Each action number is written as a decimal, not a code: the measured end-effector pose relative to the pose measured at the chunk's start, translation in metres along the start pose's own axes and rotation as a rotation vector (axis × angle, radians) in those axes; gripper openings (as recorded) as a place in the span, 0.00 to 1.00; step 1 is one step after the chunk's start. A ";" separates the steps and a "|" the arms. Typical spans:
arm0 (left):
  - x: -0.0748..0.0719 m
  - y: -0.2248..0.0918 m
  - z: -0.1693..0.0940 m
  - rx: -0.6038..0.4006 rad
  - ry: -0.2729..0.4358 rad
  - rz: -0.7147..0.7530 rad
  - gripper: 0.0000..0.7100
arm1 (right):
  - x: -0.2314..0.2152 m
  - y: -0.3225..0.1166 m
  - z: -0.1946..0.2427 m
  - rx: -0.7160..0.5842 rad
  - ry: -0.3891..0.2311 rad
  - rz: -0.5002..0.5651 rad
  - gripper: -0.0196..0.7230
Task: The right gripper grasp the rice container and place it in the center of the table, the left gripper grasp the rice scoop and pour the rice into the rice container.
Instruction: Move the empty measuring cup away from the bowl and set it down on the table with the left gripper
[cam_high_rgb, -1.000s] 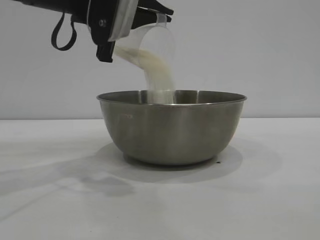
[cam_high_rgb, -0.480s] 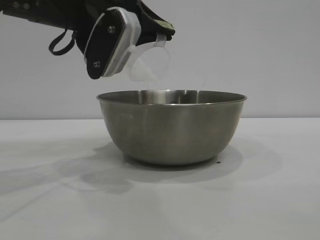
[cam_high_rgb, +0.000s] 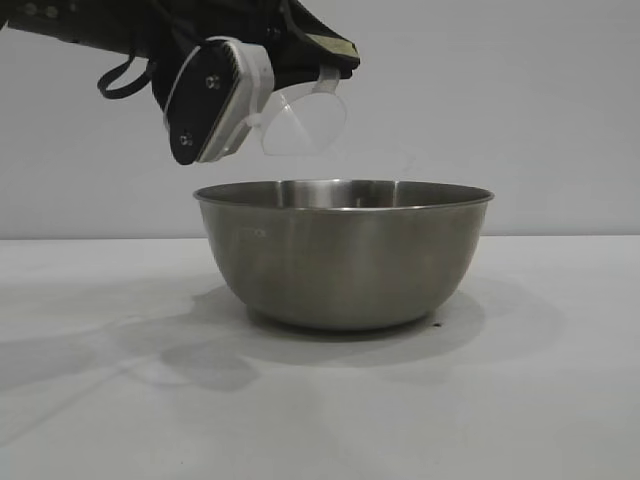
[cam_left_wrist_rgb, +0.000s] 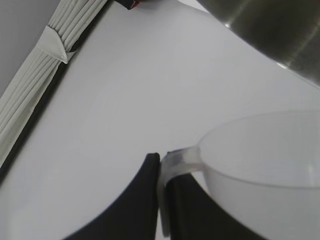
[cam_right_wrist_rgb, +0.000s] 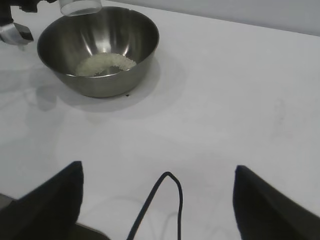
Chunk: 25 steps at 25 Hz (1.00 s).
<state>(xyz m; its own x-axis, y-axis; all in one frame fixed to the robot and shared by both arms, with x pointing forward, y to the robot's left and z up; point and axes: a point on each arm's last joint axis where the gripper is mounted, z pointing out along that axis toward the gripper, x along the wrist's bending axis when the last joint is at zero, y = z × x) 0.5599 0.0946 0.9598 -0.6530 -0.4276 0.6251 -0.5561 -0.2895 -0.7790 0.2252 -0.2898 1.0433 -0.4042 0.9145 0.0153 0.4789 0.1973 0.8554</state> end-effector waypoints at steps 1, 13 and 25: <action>0.000 -0.001 0.000 0.009 0.001 -0.046 0.00 | 0.000 0.000 0.000 0.000 0.000 0.000 0.79; -0.001 -0.022 -0.003 0.243 0.088 -0.807 0.00 | 0.000 0.000 0.000 0.000 0.000 0.000 0.79; -0.031 -0.041 -0.026 0.724 0.274 -1.734 0.00 | 0.000 0.000 0.000 0.000 0.000 0.000 0.79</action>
<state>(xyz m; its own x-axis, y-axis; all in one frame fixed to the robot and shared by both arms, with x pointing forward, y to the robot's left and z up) 0.5893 0.1419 0.9738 0.2182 0.7960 0.5646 -0.3524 -0.4752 0.8062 0.2252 -0.2898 1.0433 -0.4042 0.9145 0.0153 0.4789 0.1973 0.8554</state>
